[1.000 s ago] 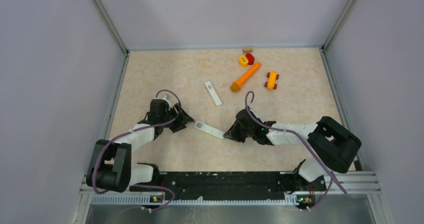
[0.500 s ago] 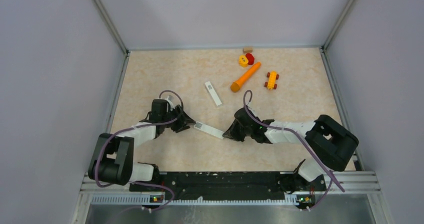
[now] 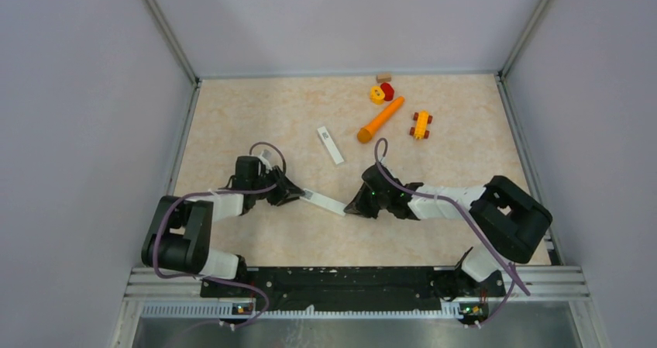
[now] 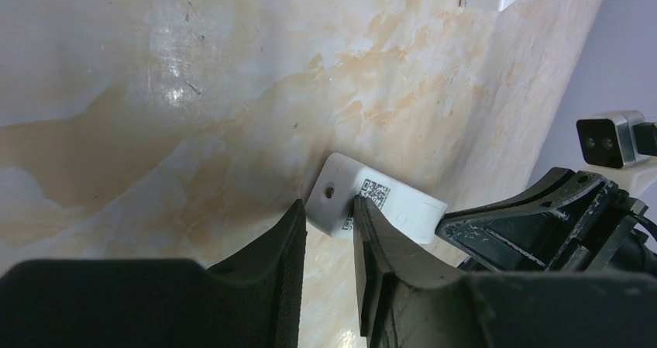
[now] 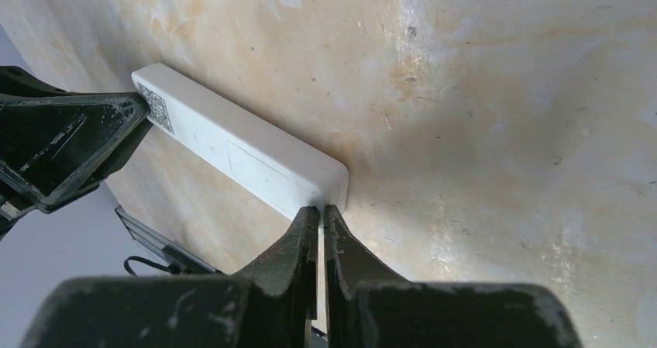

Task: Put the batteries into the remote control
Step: Load the battery cover into the remote control.

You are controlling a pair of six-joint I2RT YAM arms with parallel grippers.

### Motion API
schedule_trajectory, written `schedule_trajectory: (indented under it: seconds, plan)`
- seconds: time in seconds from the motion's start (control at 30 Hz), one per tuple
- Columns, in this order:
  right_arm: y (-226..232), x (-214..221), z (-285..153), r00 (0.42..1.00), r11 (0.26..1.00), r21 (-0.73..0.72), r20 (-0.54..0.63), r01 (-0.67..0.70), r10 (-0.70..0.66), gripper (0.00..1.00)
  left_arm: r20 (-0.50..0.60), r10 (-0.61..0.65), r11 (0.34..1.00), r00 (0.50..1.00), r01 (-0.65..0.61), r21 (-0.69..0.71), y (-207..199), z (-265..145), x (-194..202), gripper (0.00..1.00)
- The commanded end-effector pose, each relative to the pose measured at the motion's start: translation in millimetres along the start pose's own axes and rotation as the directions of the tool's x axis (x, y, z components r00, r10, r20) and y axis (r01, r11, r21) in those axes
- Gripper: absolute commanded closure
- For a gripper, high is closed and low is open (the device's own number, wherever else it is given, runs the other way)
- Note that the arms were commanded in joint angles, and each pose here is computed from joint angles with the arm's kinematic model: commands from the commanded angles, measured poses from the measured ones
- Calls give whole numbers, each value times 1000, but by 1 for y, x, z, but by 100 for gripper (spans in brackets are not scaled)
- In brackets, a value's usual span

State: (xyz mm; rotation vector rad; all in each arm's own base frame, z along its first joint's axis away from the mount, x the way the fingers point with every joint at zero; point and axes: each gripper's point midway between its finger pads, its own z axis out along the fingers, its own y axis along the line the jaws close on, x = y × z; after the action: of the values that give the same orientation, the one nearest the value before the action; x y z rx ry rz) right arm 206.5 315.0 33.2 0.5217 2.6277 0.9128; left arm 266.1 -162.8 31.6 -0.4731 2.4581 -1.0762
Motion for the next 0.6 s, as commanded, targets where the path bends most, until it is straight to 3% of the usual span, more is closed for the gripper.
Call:
schedule_trajectory:
  seconds: [0.0, 0.17, 0.23, 0.4, 0.57]
  plan:
    - [51, -8, 14, 999, 984, -176, 26, 35, -31, 97, -40, -29, 999, 999, 30, 33, 1, 3, 12, 70]
    - [50, -11, 9, 998, 984, -170, 47, 51, -44, 97, 20, -1, 999, 1000, 1, 33, -14, -2, -8, 67]
    - [43, -16, 2, 995, 988, -136, 74, 70, -60, 91, 64, 25, 1000, 998, -25, -6, -17, -8, -22, 64]
    - [34, -34, -31, 973, 983, -89, 183, 158, -140, 66, 174, 51, 996, 983, -37, -83, -29, -25, -54, 45]
    - [51, -48, -57, 892, 911, -106, 277, 398, -358, 37, 269, 89, 990, 959, -57, -126, -41, -47, -74, 32]
